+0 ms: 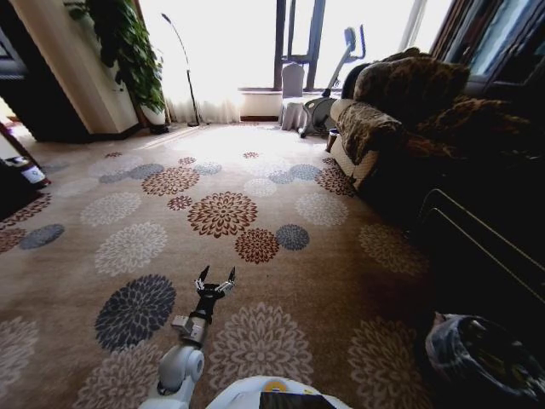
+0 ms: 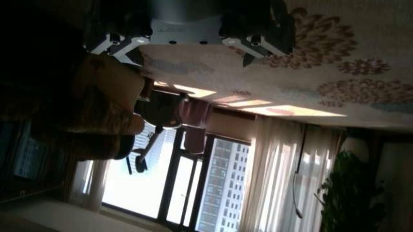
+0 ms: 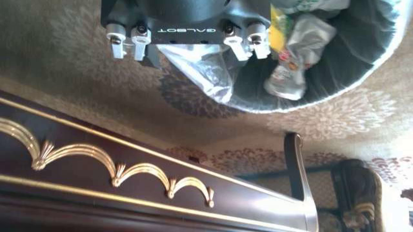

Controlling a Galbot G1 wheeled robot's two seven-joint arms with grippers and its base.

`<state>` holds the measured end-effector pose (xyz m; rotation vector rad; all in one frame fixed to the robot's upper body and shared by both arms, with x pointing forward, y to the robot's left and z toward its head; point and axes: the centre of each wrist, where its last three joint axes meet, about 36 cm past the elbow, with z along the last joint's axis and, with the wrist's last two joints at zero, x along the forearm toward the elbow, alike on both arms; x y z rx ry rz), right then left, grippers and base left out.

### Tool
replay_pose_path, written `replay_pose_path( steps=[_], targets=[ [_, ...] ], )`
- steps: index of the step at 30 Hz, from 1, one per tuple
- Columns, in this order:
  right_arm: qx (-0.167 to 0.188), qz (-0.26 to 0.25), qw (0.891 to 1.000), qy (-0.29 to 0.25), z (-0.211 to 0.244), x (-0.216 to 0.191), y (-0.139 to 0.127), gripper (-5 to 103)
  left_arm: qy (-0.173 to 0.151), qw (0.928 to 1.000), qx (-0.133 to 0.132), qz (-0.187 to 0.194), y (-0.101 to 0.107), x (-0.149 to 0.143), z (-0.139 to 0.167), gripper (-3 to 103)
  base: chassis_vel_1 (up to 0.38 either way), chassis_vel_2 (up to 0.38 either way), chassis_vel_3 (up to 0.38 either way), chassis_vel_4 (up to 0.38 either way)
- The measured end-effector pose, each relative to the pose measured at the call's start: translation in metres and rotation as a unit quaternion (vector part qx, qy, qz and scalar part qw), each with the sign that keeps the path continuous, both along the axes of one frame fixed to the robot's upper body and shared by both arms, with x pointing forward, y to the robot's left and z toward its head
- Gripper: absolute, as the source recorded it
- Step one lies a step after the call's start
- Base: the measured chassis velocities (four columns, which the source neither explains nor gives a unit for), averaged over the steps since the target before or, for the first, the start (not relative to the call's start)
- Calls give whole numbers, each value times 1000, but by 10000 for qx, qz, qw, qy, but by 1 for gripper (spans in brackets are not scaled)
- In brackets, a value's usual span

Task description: Pick up the trash from the ground and place it into the trash bin.

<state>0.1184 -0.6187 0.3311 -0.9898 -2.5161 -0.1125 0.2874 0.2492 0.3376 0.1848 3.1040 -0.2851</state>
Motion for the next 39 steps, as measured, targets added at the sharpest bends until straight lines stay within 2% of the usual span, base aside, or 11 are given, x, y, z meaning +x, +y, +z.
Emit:
replay_pose_path(
  steps=[3, 5, 8, 12, 15, 17, 19, 23, 27, 31, 39],
  targets=[
    [13, 0, 10000, -41, 5, -7, 9, 85, 0, 10000, 0, 0, 0, 0, 0, 100, 0, 0, 0, 0],
    [20, -4, 10000, -47, 5, -9, 10, 85, 0, 10000, 0, 0, 0, 0, 0, 100, 0, 0, 0, 0],
    [22, -30, 9998, -172, 11, -15, 19, 99, 0, 10000, 0, 0, 0, 0, 0, 100, 0, 0, 0, 0],
    [-199, -52, 9993, -314, 22, -15, 31, 100, 0, 10000, 0, 0, 0, 0, 0, 100, 0, 0, 0, 0],
    [-875, 182, 9944, -555, 54, -9, 57, 100, -1, 10000, 0, 0, 0, 0, 0, 100, 0, 0, 0, 0],
    [-887, 193, 9942, -585, 57, -8, 59, 100, 0, 10000, 0, 0, 0, 0, 0, 100, 0, 0, 0, 0],
    [-924, 427, 9883, -1133, 102, 9, 93, 100, 0, 10000, 0, 1, 0, 0, 0, 100, 0, 0, 0, 0],
    [-889, 711, 9825, -1478, 127, 19, 117, 100, 0, 10000, 0, 0, 0, 0, 0, 100, 0, 0, 0, 0],
    [-741, 1911, 9555, -2120, 155, 42, 158, 100, 0, 10000, 0, 0, 0, 0, 0, 100, 0, 0, 0, 0],
    [-641, 2683, 9330, -2311, 151, 56, 178, 100, 0, 10000, 0, 1, 0, 0, 0, 100, 0, 0, 0, 0],
    [-335, 3228, 9146, -2413, 134, 95, 238, 100, 0, 10000, 0, 0, 0, 0, 0, 100, 0, 0, 0, 0]
  ],
)
